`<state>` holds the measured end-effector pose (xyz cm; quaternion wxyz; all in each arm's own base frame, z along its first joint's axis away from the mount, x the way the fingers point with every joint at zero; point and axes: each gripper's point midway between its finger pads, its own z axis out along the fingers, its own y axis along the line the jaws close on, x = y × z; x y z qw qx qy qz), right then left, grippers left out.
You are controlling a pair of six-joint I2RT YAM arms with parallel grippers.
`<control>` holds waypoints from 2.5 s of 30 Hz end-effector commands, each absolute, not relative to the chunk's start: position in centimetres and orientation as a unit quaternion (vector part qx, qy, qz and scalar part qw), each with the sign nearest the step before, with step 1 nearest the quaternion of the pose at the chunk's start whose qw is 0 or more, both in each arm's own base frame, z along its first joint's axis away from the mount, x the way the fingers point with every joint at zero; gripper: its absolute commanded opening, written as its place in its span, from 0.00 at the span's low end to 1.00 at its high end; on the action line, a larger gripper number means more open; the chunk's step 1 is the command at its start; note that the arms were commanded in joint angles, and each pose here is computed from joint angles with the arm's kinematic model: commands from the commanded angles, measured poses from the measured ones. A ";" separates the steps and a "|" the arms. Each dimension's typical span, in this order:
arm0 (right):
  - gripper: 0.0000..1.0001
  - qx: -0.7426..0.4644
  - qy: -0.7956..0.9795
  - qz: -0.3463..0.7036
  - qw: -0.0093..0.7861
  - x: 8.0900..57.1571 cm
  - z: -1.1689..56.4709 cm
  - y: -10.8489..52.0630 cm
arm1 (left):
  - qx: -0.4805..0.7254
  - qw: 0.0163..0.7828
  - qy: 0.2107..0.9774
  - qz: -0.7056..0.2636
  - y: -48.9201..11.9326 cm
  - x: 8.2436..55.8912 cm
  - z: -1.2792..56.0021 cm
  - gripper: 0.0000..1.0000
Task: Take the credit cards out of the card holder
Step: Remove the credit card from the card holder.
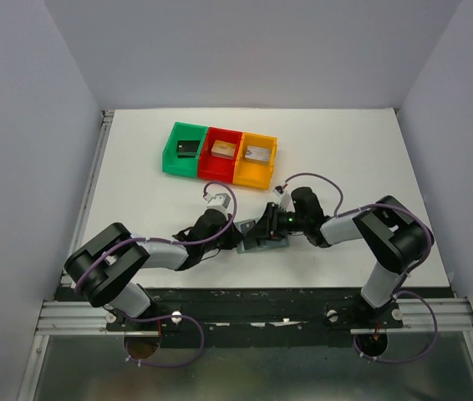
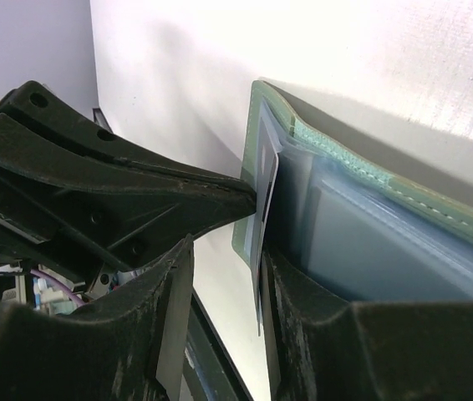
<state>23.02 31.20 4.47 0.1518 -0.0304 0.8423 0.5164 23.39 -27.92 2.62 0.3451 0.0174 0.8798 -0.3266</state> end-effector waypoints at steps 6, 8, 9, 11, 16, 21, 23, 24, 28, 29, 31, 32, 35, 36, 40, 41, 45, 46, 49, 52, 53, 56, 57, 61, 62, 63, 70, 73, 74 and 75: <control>0.44 -0.066 0.838 0.528 0.121 22.3 4.7 32.1 | 0.042 0.280 0.916 -0.284 -26.1 20.4 -1.4 0.00; 0.44 -0.070 0.840 0.525 0.120 22.1 4.6 32.0 | 0.039 0.282 0.916 -0.283 -26.0 20.5 -1.3 0.00; 0.43 -0.069 0.840 0.524 0.122 22.1 4.8 31.9 | 0.037 0.281 0.917 -0.282 -25.9 20.4 -1.4 0.00; 0.42 -0.071 0.842 0.519 0.126 22.0 5.0 31.7 | 0.034 0.279 0.918 -0.281 -25.8 20.3 -1.4 0.00; 0.41 -0.070 0.848 0.509 0.132 22.0 5.1 31.1 | 0.029 0.274 0.920 -0.278 -25.6 20.1 -1.7 0.00; 0.40 -0.065 0.849 0.507 0.136 22.0 5.2 30.5 | 0.027 0.270 0.922 -0.275 -25.4 20.1 -2.0 0.00; 0.40 -0.065 0.848 0.507 0.139 22.0 5.4 30.4 | 0.026 0.269 0.923 -0.274 -25.4 20.0 -2.1 0.00; 0.39 -0.064 0.848 0.507 0.140 22.0 5.5 30.4 | 0.025 0.269 0.923 -0.274 -25.4 20.1 -2.2 0.00; 0.39 -0.062 0.848 0.507 0.143 22.2 5.6 30.1 | 0.022 0.269 0.923 -0.274 -25.4 20.1 -2.2 0.00; 0.38 -0.061 0.848 0.507 0.144 22.2 5.7 30.1 | 0.022 0.268 0.923 -0.274 -25.4 20.1 -2.2 0.00; 0.38 -0.061 0.848 0.506 0.146 22.3 5.6 29.9 | 0.021 0.267 0.924 -0.274 -25.3 20.0 -2.3 0.00; 0.38 -0.059 0.849 0.505 0.146 22.3 5.7 29.8 | 0.020 0.268 0.924 -0.273 -25.3 20.0 -2.3 0.00; 0.36 -0.058 0.849 0.504 0.149 22.4 5.7 29.5 | 0.021 0.267 0.924 -0.274 -25.3 20.0 -2.2 0.00; 0.36 -0.057 0.850 0.503 0.147 22.4 5.6 29.5 | 0.020 0.268 0.924 -0.273 -25.2 20.1 -2.3 0.00; 0.34 -0.054 0.850 0.501 0.151 22.6 5.6 29.4 | 0.021 0.268 0.924 -0.273 -25.2 20.0 -2.3 0.00; 0.34 -0.051 0.853 0.498 0.151 22.6 5.5 29.2 | 0.021 0.267 0.924 -0.273 -25.3 20.0 -2.3 0.00; 0.29 -0.042 0.858 0.488 0.156 22.8 5.1 28.9 | 0.020 0.269 0.923 -0.274 -25.3 20.1 -2.2 0.00; 0.27 -0.041 0.858 0.488 0.155 22.8 5.1 28.9 | 0.020 0.269 0.923 -0.274 -25.2 20.0 -2.2 0.00; 0.24 -0.039 0.859 0.486 0.157 22.9 5.1 28.8 | 0.019 0.269 0.923 -0.274 -25.2 20.0 -2.2 0.00; 0.21 -0.036 0.860 0.483 0.159 22.9 5.0 28.7 | 0.020 0.270 0.923 -0.275 -25.2 20.0 -2.1 0.00; 0.19 -0.033 0.861 0.482 0.161 23.1 5.0 28.6 | 0.020 0.268 0.923 -0.274 -25.2 19.9 -2.2 0.00; 0.12 -0.030 0.862 0.479 0.164 23.1 5.1 28.4 | 0.019 0.269 0.922 -0.276 -25.2 20.0 -2.1 0.00; 0.09 -0.028 0.863 0.476 0.164 23.1 5.0 28.3 | 0.021 0.270 0.922 -0.276 -25.2 20.0 -2.1 0.00; 0.00 -0.018 0.871 0.464 0.160 23.1 4.7 27.8 | 0.020 0.269 0.923 -0.273 -25.2 20.0 -2.0 0.00; 0.00 -0.016 0.874 0.459 0.162 23.1 4.6 27.5 | 0.015 0.276 0.924 -0.265 -24.9 20.3 -2.1 0.00; 0.00 -0.012 0.877 0.453 0.160 23.1 4.5 27.2 | 0.015 0.278 0.923 -0.265 -24.9 20.4 -1.9 0.00; 0.00 -0.005 0.891 0.422 0.169 23.2 4.7 25.4 | 0.013 0.282 0.924 -0.259 -24.5 20.4 -1.8 0.00; 0.00 -0.003 0.893 0.414 0.178 23.3 5.2 24.9 | 0.014 0.285 0.923 -0.258 -24.5 20.5 -1.5 0.00; 0.00 -0.004 0.893 0.412 0.181 23.3 5.5 24.8 | 0.014 0.287 0.922 -0.259 -24.6 20.6 -1.3 0.00; 0.00 -0.005 0.893 0.410 0.184 23.3 5.7 24.6 | 0.016 0.290 0.921 -0.259 -24.7 20.7 -1.1 0.00</control>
